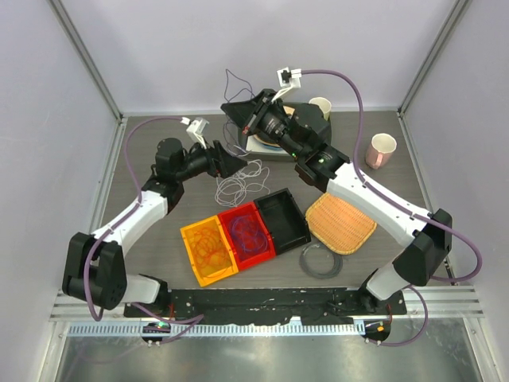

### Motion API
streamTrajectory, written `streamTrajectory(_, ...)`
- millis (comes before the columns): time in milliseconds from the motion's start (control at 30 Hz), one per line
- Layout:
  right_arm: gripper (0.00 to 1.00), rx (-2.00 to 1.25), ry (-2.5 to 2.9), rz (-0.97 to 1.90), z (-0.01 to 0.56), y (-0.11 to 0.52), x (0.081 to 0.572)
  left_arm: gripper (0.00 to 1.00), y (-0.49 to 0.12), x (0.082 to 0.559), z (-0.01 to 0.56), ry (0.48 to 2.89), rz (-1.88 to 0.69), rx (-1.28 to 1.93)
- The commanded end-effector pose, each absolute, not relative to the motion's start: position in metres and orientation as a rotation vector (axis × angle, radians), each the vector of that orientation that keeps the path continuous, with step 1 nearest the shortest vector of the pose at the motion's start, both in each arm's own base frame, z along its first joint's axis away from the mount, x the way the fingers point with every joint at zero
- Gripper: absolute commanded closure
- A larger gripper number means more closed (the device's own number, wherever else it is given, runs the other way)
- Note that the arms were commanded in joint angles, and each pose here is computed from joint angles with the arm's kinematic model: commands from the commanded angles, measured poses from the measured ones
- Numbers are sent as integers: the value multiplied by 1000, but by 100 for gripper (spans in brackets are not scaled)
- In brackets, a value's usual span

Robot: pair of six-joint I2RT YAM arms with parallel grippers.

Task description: Untangle the cables

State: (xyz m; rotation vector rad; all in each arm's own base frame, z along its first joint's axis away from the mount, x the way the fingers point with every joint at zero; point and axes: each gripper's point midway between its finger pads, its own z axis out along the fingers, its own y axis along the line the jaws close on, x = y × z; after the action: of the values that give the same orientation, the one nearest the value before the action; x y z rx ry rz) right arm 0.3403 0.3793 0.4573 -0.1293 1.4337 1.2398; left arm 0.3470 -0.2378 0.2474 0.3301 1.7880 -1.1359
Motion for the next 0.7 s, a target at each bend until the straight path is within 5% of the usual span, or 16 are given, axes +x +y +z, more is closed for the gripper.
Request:
streamTrajectory(0,99,-123,1334,1297,496,373,328,33,-247,349,272,1698,-1176,377)
streamTrajectory(267,99,-53,1304,1119,503,342,340,99,-231,358,251,1790,-1059,270)
streamTrajectory(667,99,96,1301,517,492,225,357,100,-125,377,180,2067,-655,-261)
